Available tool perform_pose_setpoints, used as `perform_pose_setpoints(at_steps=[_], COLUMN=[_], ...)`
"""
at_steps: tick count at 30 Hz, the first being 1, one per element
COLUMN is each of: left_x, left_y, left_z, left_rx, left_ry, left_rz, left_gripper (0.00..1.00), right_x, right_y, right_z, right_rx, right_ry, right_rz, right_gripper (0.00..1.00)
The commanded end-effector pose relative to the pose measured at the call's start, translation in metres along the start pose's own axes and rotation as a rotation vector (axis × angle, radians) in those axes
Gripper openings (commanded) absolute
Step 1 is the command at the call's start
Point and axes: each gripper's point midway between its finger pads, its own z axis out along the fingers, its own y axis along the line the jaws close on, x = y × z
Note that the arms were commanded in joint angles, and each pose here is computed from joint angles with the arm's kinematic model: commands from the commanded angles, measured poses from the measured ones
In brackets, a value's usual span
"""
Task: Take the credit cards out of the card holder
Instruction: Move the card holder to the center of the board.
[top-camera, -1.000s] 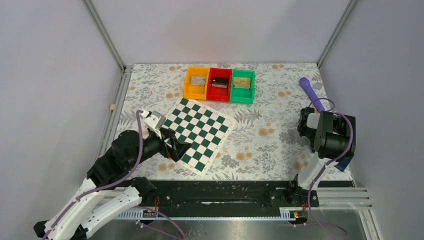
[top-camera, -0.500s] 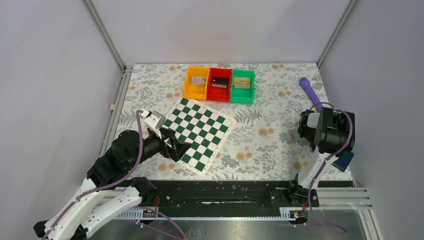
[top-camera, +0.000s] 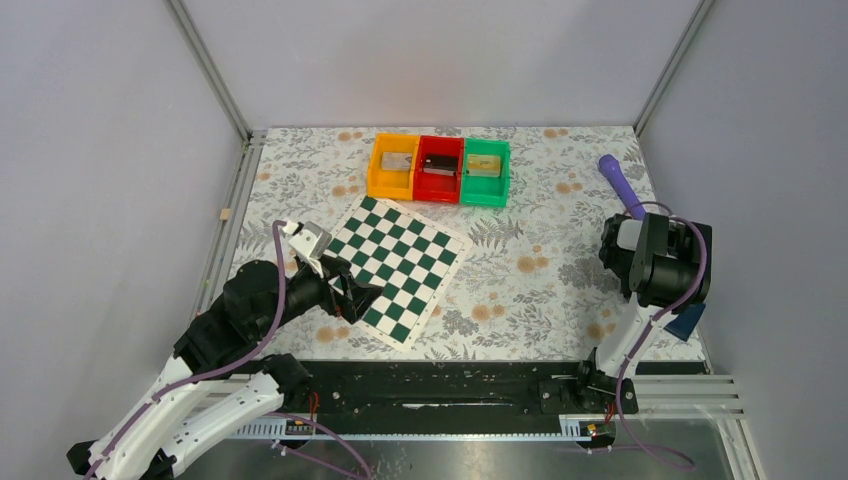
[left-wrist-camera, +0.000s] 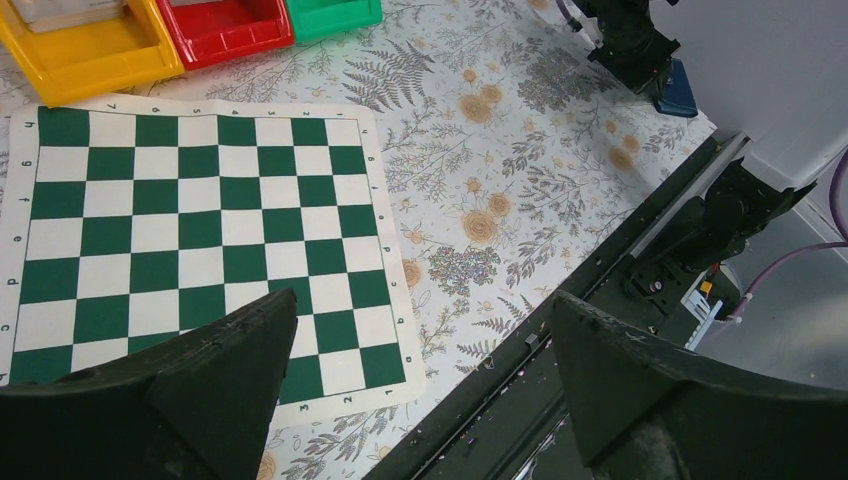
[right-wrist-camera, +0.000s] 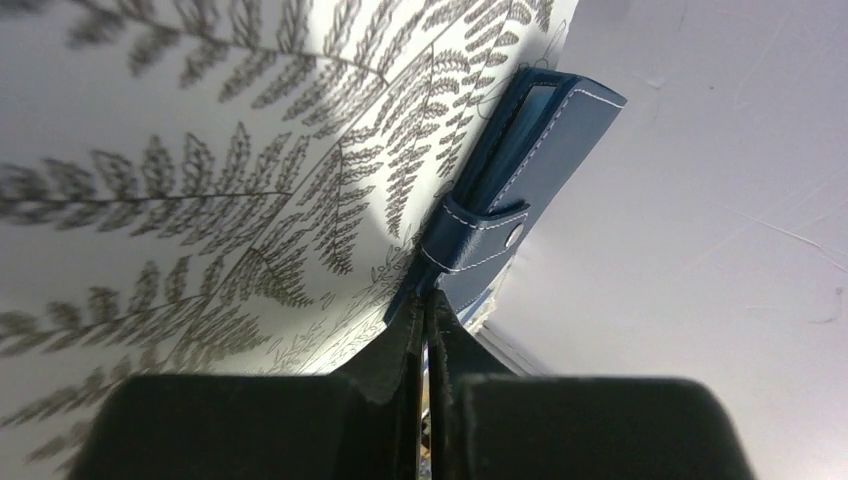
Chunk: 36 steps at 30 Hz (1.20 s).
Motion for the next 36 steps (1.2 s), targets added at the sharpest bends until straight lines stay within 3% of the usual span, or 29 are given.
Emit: perform_pose_setpoints(at_steps=[1,8,12,20,30,36], left_x=[-0.009,-0.007,-0.006,-0.007,-0.009,-0.011], left_y=[0.0,0.002,0.006,0.018,0.036,0.05], left_z=[0.001,0.004,0.006,0.003,0.0,-0.003], left_rx=[-0.005,-0.014,-0.034,-0.102,-0.206,-0.286], left_ry=[-0.039,-0.027,-0.022,-0.039,-0.053,-0.073], left_rz=[0.006,0.003,0.004,0.005,0.006,0.001], left_gripper=[0.96,0.96,0.95,0.95,0.95,0.95], right_x=[-0.023,-0.062,-0.073,-0.084,-0.047,-0.01], right_y=[0.009,0.03,0.033,0.052,0.124,0.177], right_z=[-0.023,-0.078,-0.107,-0.179,-0.254,-0.297], right_rx=[-0.168,-0.264,-0.208,-0.394,-0.678,-0.707], right_ry=[-0.054,-0.197,-0.243,-0.325,-0.372,-0.455], right_rz=[0.115,0.043,-0.037,-0.107,-0.08,-0.135], right_gripper=[0.0,0.0,0.0,0.0,0.0,0.0])
